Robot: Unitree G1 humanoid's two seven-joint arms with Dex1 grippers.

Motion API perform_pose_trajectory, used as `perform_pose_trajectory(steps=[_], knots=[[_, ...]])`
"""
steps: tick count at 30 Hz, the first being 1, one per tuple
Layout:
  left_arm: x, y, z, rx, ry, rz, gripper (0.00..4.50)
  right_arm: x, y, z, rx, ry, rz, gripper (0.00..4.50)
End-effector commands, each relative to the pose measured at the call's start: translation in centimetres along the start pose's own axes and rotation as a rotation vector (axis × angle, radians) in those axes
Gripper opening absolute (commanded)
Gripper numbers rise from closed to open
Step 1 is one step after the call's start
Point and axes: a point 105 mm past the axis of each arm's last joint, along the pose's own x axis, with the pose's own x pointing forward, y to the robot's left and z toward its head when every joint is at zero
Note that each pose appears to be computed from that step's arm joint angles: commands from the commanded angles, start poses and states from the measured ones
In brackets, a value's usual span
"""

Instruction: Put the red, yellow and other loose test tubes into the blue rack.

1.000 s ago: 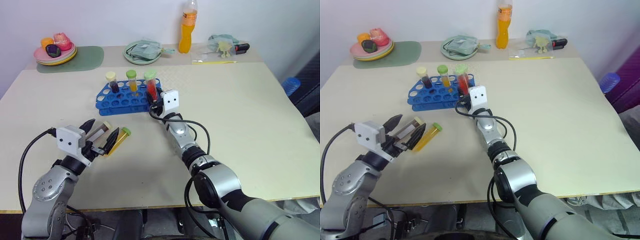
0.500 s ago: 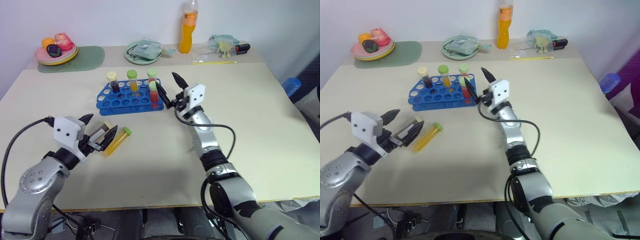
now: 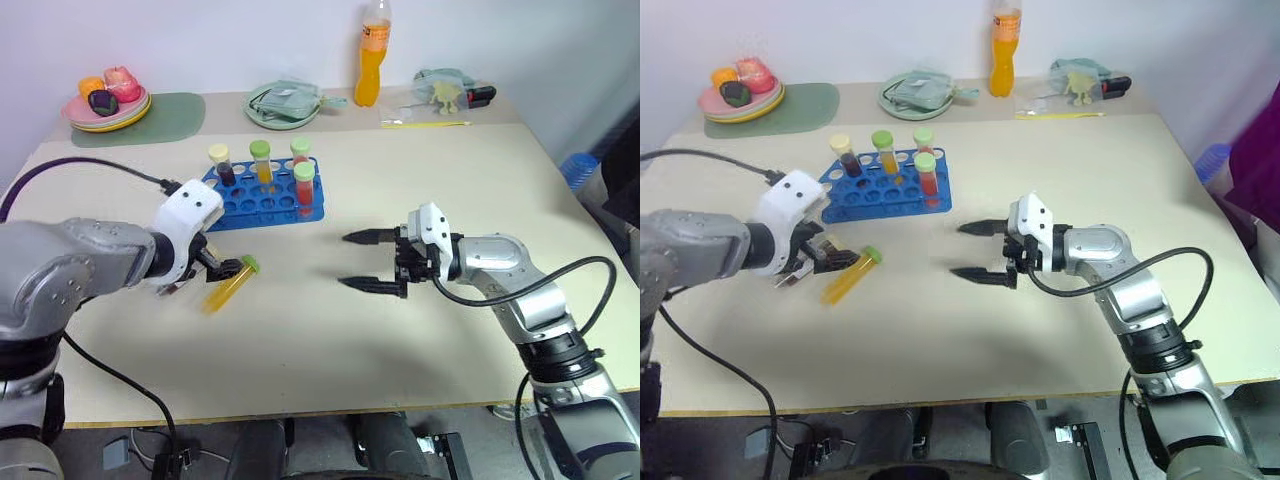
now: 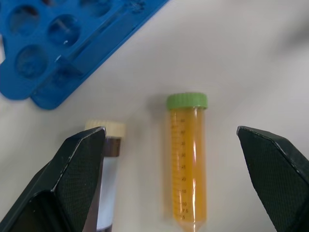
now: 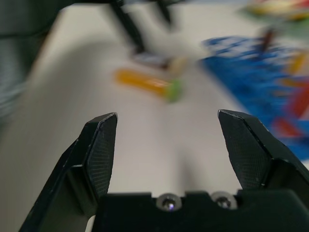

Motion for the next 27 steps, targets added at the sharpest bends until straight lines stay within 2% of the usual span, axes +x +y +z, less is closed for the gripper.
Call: perform_pose_trajectory(steps=[1,8,17,26,27], knots=[[0.9,0.1,0.0,0.008,0.068,-0.004,4.5,0.7,0.8,1.4,-0.031,-0.035,0.041,3.66],[2.9,-1.5,-1.2,-0.02,0.189,-0.118,4.5,1.3,1.0,1.7,-0.038,-0.047,0.035,3.66],[4.2,-0.2,-1.7,-0.052,0.277,-0.044,4.5,1.8,1.0,1.8,-0.052,-0.055,0.034,3.66],[4.2,-1.1,-2.6,-0.048,0.342,-0.106,4.5,2.5,1.2,1.7,-0.069,-0.061,0.042,3.66],[4.2,-1.2,-2.7,-0.048,0.351,-0.11,4.25,2.5,1.2,1.7,-0.071,-0.061,0.043,3.7]])
